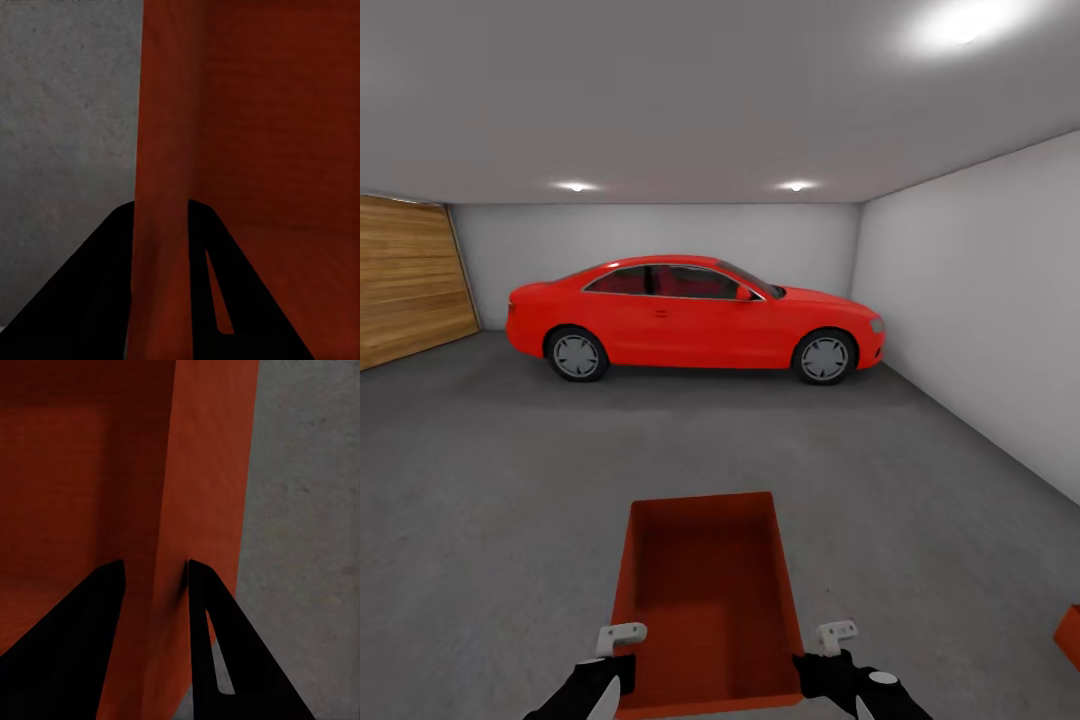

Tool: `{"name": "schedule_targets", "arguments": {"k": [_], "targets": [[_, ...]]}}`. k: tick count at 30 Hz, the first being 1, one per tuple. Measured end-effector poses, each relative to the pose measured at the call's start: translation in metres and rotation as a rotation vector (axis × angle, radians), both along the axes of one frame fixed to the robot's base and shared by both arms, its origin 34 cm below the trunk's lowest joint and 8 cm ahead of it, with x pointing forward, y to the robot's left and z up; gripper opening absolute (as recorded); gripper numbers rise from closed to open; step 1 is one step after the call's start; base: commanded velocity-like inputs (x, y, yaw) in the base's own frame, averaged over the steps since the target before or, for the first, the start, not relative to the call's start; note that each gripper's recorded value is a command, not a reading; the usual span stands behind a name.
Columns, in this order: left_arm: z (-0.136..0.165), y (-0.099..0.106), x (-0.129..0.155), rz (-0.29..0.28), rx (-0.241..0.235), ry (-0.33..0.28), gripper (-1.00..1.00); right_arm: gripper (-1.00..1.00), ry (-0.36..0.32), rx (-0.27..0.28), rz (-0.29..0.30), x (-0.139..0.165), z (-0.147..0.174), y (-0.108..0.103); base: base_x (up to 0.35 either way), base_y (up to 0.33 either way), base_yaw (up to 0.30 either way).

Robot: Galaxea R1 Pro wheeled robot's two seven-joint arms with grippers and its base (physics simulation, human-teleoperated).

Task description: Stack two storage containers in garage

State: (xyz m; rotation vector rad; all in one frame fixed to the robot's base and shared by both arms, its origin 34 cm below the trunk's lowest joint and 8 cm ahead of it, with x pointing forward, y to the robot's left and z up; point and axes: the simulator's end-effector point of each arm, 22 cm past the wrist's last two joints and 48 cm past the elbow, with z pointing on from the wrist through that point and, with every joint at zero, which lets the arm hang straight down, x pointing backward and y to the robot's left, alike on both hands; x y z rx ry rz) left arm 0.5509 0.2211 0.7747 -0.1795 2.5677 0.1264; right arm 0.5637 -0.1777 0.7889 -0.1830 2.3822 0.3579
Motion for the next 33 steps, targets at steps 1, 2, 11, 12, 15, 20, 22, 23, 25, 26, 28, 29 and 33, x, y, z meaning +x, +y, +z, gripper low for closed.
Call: {"name": "schedule_targets", "arguments": {"k": [1,2,11,12,15,20,22,23,25,26,28,29,33], "targets": [[-0.0002,0.0,-0.0003,0.0,0.0,0.001,-1.0,-1.0,0.0,0.0,0.0,-0.0002,-0.0001,0.0,0.001,0.0,0.0],[-0.0001,0.0,-0.0001,0.0,0.0,0.0,-1.0,-1.0,0.0,0.0,0.0,-0.0001,0.0,0.0,0.025,0.0,0.0],[-0.0001,0.0,-0.0002,0.001,0.0,0.0,-1.0,-1.0,0.0,-0.001,0.0,-0.0001,0.0001,0.0,0.164,0.0,0.0],[-0.0001,0.0001,-0.0002,0.001,0.0,0.0,-1.0,-1.0,0.0,-0.001,0.0,0.0,0.0001,0.0001,0.03,0.0,0.0],[-0.0001,0.0,-0.0001,0.0,0.0,0.0,-1.0,-1.0,0.0,0.0,0.0,0.0001,0.0001,0.0,0.013,0.0,0.0],[-0.0002,-0.0001,-0.0002,0.001,-0.001,-0.001,-1.0,-1.0,-0.001,-0.001,0.001,0.0001,0.0001,-0.0001,0.002,0.0,0.0],[-0.0002,-0.0002,-0.0002,0.001,-0.001,-0.001,-1.0,-1.0,-0.001,-0.001,0.001,0.0001,0.0001,-0.0002,0.0,0.0,0.0],[-0.0002,-0.0001,-0.0003,0.001,-0.001,0.0,-1.0,-1.0,0.0,-0.001,0.001,0.0,0.0,-0.0001,0.025,0.0,0.0],[-0.0001,-0.0001,-0.0004,0.001,-0.001,-0.001,-1.0,-1.0,-0.001,-0.001,0.001,-0.0001,0.0003,-0.0001,0.131,0.0,0.0],[0.0,-0.0001,-0.0004,0.001,-0.001,-0.001,-1.0,-1.0,-0.001,-0.001,0.001,-0.0002,0.0003,-0.0001,0.226,0.0,0.0],[0.0002,-0.0001,-0.0003,0.0,0.0,-0.001,-1.0,-1.0,-0.001,-0.001,0.0,-0.0002,0.0004,-0.0001,0.277,0.0,0.0],[0.0,-0.0001,-0.0006,0.001,-0.001,-0.001,-1.0,-1.0,-0.001,-0.001,0.001,-0.0003,0.0003,-0.0001,0.308,0.0,0.0],[0.0004,-0.0003,-0.0002,0.0,0.0,-0.001,-1.0,-1.0,-0.001,0.0,0.0,-0.0002,0.0005,-0.0004,0.32,0.0,0.0]]}}
